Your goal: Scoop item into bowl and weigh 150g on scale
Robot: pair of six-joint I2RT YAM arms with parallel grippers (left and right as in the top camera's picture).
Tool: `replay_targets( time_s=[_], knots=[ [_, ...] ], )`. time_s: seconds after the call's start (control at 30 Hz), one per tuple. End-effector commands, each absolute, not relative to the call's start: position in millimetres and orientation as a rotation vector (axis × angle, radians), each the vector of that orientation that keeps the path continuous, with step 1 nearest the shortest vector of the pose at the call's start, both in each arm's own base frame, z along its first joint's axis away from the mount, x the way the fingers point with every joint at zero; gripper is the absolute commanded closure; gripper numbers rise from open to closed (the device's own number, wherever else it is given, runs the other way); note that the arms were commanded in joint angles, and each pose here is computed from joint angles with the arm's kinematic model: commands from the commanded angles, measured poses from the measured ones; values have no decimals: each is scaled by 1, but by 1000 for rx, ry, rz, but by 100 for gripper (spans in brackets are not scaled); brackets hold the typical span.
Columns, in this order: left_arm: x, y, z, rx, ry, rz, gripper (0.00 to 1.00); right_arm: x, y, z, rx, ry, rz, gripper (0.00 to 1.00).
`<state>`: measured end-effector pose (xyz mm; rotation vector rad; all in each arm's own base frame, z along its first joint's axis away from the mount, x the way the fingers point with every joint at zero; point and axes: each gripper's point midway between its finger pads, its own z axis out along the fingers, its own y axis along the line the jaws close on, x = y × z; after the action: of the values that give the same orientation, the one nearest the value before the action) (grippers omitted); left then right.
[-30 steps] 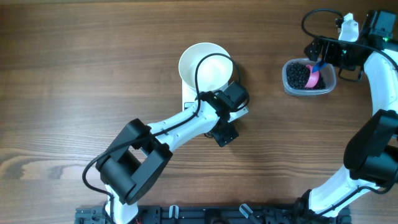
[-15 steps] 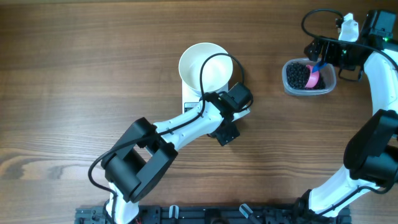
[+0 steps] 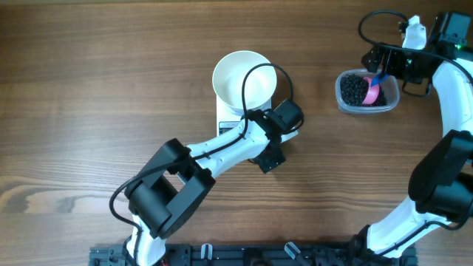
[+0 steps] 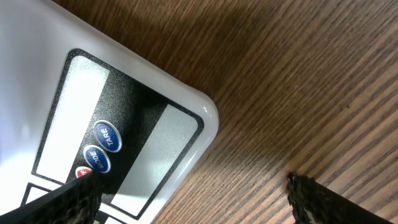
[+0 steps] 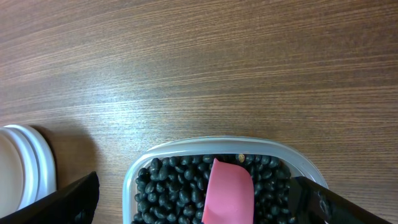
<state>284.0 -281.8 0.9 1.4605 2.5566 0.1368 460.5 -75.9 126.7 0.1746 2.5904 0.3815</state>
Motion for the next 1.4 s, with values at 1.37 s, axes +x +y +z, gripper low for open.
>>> replay_targets(
  time_s=[1.37],
  knots=[
    [253,-263,-33,1444,2739,96,0,462,-73,118,171,2603,394,0]
  ],
)
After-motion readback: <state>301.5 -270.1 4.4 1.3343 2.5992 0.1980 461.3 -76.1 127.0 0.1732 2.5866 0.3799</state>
